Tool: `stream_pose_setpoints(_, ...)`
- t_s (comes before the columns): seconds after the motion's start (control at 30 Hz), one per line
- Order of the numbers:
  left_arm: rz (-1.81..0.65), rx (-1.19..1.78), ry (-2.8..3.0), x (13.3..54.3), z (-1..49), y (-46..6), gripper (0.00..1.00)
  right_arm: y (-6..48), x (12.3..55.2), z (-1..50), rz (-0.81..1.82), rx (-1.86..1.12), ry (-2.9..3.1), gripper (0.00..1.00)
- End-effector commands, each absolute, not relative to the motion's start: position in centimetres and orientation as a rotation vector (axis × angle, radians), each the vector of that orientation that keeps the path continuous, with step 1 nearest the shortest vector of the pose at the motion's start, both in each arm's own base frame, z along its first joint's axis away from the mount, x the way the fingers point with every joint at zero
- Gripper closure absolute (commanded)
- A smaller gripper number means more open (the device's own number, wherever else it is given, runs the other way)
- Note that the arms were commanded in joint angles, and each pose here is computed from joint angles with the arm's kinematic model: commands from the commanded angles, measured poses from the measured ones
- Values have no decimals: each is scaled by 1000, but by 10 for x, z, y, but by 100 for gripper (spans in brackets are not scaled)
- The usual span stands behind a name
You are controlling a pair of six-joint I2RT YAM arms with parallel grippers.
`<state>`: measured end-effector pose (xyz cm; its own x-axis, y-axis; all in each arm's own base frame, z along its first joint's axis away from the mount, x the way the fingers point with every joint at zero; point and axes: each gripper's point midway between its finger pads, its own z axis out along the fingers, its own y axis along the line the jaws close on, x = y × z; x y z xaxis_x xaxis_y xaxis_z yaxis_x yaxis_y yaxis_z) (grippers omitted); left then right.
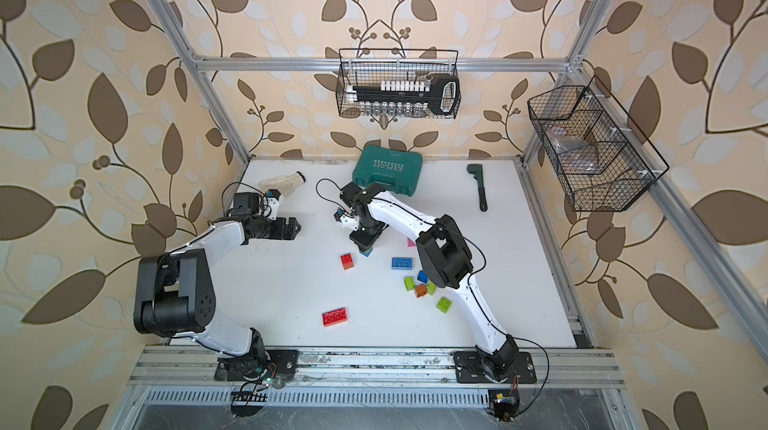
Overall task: Assemble the letter h with lego
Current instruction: Assemble the lego brick with the lego brick.
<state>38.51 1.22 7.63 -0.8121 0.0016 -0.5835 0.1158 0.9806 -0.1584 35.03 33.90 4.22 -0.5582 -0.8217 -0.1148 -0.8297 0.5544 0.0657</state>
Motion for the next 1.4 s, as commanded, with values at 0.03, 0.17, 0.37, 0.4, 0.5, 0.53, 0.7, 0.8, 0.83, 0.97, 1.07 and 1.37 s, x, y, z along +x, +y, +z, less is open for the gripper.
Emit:
stream_pose_setpoints(0.03, -272, 76, 2485, 386, 85, 13, 1, 319, 322, -11, -11, -1496, 2916, 70)
stream_pose_setpoints(0.17, -269, 80, 2477, 386, 87, 12, 1, 307, 314, -18, -101, -1378, 3043, 70)
stream_pose_setpoints(0.37, -273, 82, 2470, 386, 90, 11, 1, 296, 301, -35, -102, -1219, 3181, 72)
stream_pose_setpoints(0.4, -266, 79, 2470, 386, 89, 13, 1, 292, 301, -35, -138, -1178, 3186, 72)
stream_pose_setpoints(0.5, -262, 80, 2467, 386, 89, 13, 1, 288, 306, -17, -159, -1002, 3154, 73)
stream_pose_setpoints(0.53, -261, 80, 2467, 386, 89, 13, 1, 287, 308, -7, -148, -931, 3138, 73)
stream_pose_setpoints(0.7, -254, 86, 2463, 386, 89, 14, 1, 289, 314, 16, -40, -660, 3070, 72)
stream_pose_setpoints(0.8, -267, 81, 2466, 386, 90, 13, 1, 293, 321, 15, 46, -530, 3064, 71)
stream_pose_setpoints(0.83, -266, 83, 2467, 386, 90, 12, 1, 294, 325, 15, 44, -502, 3051, 69)
stream_pose_setpoints(0.97, -280, 85, 2465, 385, 89, 10, 1, 291, 336, 28, 30, -439, 2994, 58)
stream_pose_setpoints(1.07, -260, 86, 2464, 385, 91, 13, 1, 293, 342, 43, 48, -444, 2960, 53)
stream_pose_setpoints(1.37, -257, 93, 2457, 384, 90, 12, 1, 288, 333, 102, 141, -537, 2838, 49)
